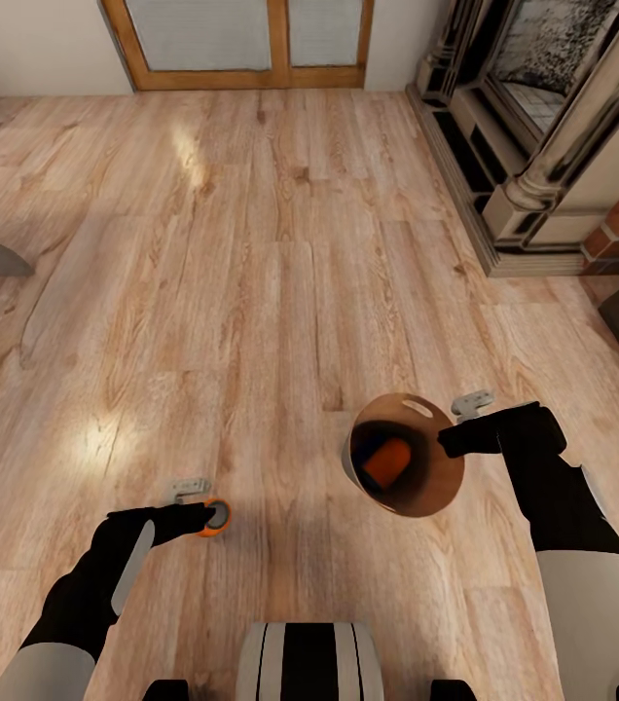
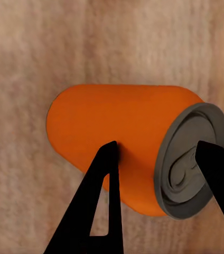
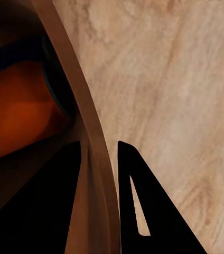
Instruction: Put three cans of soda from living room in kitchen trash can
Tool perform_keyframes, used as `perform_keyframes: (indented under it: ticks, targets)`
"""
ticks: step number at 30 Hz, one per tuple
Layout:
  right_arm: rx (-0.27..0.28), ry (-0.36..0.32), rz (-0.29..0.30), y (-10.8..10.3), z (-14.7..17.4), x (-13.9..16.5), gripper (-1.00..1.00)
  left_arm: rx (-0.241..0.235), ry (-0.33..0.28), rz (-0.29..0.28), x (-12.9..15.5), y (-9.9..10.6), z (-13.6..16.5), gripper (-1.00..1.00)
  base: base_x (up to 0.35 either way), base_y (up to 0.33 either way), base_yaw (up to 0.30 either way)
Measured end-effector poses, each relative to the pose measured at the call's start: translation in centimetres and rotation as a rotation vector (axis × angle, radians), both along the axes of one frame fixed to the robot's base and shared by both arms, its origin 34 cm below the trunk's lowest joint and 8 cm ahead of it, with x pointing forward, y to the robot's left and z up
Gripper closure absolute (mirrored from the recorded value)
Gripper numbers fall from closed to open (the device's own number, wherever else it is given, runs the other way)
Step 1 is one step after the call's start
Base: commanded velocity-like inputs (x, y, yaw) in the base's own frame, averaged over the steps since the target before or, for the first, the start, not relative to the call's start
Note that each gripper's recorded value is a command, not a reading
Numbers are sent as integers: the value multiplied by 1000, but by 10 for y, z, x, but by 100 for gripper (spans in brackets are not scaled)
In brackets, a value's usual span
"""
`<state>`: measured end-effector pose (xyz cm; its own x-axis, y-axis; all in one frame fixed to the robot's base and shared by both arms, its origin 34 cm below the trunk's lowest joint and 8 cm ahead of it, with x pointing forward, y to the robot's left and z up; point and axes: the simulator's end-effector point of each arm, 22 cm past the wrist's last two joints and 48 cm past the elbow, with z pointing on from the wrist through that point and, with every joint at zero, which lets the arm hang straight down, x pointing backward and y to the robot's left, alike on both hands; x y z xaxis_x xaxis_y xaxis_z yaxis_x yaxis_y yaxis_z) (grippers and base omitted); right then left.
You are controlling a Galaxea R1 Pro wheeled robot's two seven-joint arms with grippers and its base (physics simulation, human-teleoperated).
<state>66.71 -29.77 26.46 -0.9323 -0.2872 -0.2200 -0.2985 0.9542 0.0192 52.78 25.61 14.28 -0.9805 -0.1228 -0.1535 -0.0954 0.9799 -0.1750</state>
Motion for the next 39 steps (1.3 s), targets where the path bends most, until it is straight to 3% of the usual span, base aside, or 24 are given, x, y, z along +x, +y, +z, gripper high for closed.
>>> perform_keyframes:
  ticks: [6,21,32,33,34,36,37,39]
  targets:
    - [-1,-17,0,0,10,4,100,21,-10,-14,4,4,6,100,0,0,0]
    - [-1,-78,-1,-1,48,17,100,10,-47,-14,22,1,38,100,0,0,0]
    - [2,-124,-3,-1,77,26,100,-28,-128,-39,71,-11,132,100,0,0,0]
    - [3,-128,-3,-1,80,26,100,-40,-160,-43,81,-13,144,100,0,0,0]
    - [4,-133,-3,0,83,27,100,-94,-214,-50,98,-24,164,100,0,0,0]
    - [9,-139,-3,1,87,28,100,-129,-244,-59,106,-31,177,100,0,0,0]
    - [10,-142,-4,1,90,28,100,-186,-266,-65,111,-42,188,100,0,0,0]
    - [10,-137,-5,1,92,29,100,-250,-288,-80,116,-54,204,100,0,0,0]
